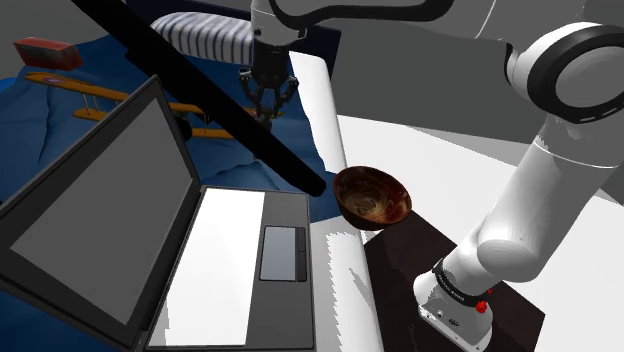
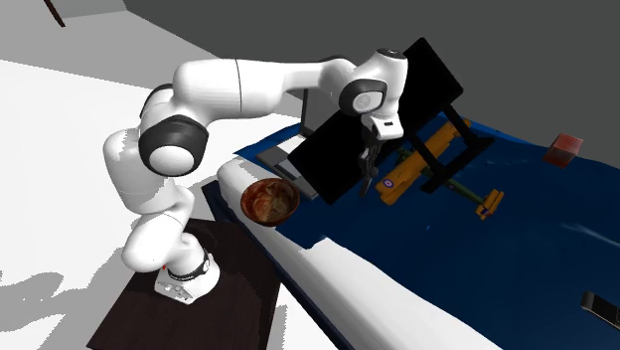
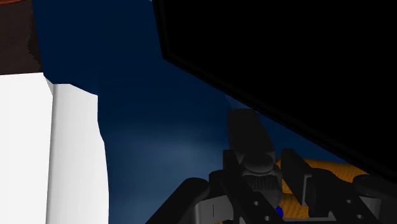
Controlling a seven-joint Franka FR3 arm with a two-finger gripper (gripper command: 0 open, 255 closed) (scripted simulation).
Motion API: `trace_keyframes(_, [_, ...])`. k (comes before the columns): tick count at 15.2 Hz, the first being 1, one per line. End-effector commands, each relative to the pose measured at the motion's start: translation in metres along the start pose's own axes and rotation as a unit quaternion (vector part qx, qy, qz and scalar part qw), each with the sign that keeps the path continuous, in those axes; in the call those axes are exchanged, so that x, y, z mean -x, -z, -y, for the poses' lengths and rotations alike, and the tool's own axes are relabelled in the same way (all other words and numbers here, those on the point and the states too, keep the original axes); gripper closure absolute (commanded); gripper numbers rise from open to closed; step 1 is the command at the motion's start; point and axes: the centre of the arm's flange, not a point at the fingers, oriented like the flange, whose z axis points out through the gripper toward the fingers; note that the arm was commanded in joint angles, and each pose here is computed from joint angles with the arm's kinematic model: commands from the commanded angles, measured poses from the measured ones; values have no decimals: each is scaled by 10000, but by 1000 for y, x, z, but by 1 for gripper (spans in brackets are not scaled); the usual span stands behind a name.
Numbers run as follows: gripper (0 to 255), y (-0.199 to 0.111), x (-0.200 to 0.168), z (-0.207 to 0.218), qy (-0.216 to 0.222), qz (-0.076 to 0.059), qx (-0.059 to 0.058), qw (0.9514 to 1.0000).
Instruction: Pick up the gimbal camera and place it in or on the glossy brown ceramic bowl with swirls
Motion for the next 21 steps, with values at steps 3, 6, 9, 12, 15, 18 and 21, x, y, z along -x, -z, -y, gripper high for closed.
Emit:
trace_keyframes(3, [255, 21, -2, 0, -1, -2, -2, 10000])
trace_keyframes(6, [255, 37, -2, 0, -1, -2, -2, 10000])
trace_keyframes(9, [255, 53, -2, 0, -1, -2, -2, 10000])
trace_keyframes(12, [255, 69, -2, 0, -1, -2, -2, 10000])
trace_keyframes(15, [255, 85, -2, 0, -1, -2, -2, 10000])
trace_keyframes(18, [255, 101, -2, 0, -1, -2, -2, 10000])
trace_keyframes(21, [255, 116, -2, 1, -1, -2, -2, 10000])
